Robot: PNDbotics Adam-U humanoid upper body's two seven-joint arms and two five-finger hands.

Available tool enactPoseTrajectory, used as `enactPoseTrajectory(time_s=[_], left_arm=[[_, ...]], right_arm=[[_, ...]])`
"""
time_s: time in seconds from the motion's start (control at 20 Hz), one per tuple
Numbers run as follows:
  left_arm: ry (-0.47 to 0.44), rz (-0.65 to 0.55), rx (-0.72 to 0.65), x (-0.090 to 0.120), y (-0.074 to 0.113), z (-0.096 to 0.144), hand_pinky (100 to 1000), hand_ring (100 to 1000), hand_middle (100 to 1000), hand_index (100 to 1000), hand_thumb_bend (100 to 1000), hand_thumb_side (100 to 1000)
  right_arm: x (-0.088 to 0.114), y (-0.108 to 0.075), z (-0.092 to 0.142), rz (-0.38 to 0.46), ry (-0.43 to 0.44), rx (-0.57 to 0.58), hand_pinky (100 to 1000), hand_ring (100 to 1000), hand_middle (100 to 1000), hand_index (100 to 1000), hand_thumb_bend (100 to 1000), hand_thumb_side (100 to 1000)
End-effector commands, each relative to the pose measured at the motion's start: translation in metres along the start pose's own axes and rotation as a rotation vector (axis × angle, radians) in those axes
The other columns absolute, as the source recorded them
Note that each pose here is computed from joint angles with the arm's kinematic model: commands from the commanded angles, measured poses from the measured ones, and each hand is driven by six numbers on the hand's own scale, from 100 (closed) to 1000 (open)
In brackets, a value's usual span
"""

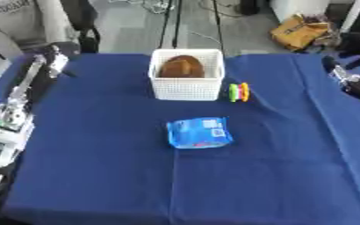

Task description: Pick up objects on the table and place them in the box.

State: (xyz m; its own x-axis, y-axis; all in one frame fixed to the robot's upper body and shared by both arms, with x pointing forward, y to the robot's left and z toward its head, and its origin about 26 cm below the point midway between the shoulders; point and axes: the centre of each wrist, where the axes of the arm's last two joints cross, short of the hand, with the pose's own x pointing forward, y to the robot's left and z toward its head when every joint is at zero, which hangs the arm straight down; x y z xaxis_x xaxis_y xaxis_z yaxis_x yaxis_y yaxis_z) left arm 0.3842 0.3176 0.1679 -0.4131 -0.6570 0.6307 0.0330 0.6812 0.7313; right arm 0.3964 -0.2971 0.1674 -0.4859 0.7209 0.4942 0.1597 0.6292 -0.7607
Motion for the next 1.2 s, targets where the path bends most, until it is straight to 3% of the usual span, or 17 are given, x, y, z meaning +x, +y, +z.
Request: enactPoseTrajectory(time_s=[0.05,0.3,0.55,0.95,1.2], left_arm=[[-0.009,-0.199,-0.115,0.019,0.02,-0.015,635,791,800,826,563,872],[-0.036,-0.381,-0.254,0.039,0.015,-0.047,666,790,780,834,654,822],[-0.087,-0.517,-0.348,0.055,-0.008,-0.079,673,786,770,833,715,806],[-0.103,-0.544,-0.486,0.05,-0.045,-0.095,672,779,760,823,788,764],[-0.118,-0.55,-0.618,0.046,-0.069,-0.098,718,801,753,816,814,752]], right_arm=[[0.005,-0.009,-0.005,0.023,-0.026,-0.009,632,744,741,917,416,655],[0.007,-0.007,-0.006,0.021,-0.033,-0.004,633,746,743,918,417,656],[0.008,-0.007,-0.007,0.022,-0.039,-0.006,635,749,743,917,419,658],[0.009,-0.007,-0.008,0.02,-0.043,-0.014,636,749,742,918,420,658],[0.011,-0.006,-0.01,0.017,-0.048,-0.013,636,748,742,918,421,658]])
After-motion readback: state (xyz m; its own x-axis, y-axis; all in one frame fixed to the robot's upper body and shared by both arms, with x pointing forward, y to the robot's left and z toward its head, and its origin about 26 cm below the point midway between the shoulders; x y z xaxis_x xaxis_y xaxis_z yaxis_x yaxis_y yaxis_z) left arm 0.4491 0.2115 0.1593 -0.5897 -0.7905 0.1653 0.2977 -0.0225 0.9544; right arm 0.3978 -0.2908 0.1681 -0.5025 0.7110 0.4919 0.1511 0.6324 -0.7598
